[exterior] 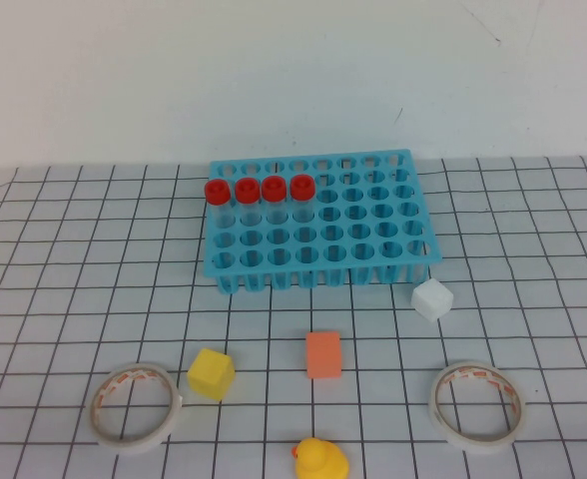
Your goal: Place the test tubes
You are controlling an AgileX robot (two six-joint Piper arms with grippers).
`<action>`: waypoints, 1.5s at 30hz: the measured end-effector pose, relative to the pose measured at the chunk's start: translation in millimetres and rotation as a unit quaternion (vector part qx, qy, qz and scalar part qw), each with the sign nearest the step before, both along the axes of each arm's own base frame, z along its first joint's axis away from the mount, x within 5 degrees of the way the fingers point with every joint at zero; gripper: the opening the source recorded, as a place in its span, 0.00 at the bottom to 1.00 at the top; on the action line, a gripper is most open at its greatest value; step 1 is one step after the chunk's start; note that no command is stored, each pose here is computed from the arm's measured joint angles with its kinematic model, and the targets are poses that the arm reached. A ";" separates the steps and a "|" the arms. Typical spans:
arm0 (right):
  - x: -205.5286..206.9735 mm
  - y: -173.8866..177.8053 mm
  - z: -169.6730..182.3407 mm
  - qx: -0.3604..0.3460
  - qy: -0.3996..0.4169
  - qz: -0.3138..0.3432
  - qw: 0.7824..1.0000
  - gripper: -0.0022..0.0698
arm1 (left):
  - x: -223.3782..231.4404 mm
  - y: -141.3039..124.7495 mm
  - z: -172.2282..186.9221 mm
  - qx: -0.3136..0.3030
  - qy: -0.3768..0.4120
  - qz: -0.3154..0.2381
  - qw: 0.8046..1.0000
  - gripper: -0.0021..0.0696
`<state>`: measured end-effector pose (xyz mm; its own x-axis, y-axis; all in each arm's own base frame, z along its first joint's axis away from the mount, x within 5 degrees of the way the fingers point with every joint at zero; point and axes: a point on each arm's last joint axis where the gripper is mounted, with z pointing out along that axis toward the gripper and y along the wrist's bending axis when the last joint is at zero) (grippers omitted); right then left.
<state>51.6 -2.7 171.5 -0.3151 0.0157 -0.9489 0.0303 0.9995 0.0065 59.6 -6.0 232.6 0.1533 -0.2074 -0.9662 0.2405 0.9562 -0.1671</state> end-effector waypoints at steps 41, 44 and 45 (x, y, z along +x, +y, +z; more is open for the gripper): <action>-0.1 0.0 -0.2 0.000 0.001 0.000 1.000 0.03 | -6.8 1.0 -55.8 0.184 0.199 0.056 0.961 0.03; -0.1 0.0 -0.2 0.000 0.001 0.000 1.000 0.03 | -6.8 0.6 -55.7 0.178 0.200 0.054 0.962 0.03; -0.1 0.0 -0.2 0.000 0.001 0.000 1.000 0.03 | -6.8 0.5 -55.7 0.176 0.200 0.054 0.962 0.03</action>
